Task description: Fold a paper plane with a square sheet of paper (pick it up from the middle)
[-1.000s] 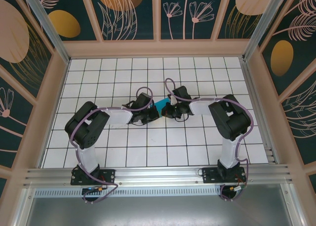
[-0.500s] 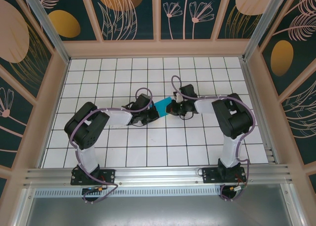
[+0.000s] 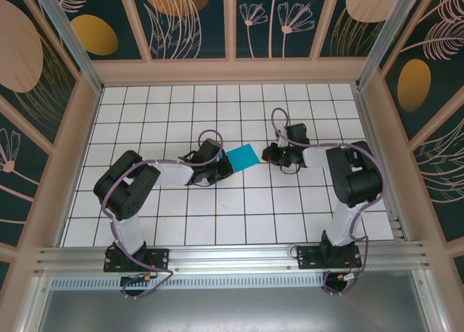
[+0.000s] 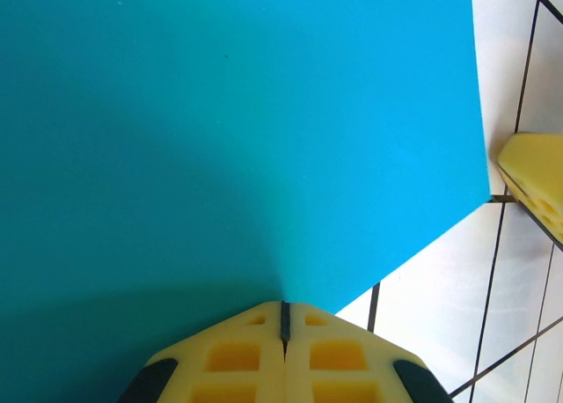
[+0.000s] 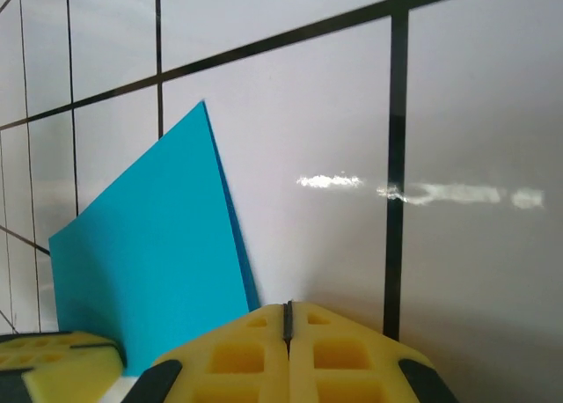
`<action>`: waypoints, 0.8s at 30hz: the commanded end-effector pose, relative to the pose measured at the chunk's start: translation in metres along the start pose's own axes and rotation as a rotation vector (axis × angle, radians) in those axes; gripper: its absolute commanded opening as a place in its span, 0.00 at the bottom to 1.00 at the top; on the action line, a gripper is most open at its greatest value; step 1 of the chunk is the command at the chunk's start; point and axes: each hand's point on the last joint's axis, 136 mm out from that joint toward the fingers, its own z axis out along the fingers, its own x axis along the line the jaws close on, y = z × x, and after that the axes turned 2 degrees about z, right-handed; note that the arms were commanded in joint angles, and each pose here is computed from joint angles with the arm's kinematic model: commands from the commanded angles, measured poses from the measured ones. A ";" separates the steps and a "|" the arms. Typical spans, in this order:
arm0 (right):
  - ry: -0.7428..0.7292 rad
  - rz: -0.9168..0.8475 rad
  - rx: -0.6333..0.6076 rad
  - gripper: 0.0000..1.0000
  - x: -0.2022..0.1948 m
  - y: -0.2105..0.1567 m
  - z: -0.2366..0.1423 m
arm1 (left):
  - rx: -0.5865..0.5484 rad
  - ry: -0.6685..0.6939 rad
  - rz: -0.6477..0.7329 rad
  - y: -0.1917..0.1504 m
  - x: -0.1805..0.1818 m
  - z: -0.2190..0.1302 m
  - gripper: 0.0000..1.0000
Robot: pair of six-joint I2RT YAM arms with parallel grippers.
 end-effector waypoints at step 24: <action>-0.041 -0.008 0.028 0.03 0.005 -0.026 0.020 | 0.095 0.211 -0.055 -0.034 0.064 0.001 0.00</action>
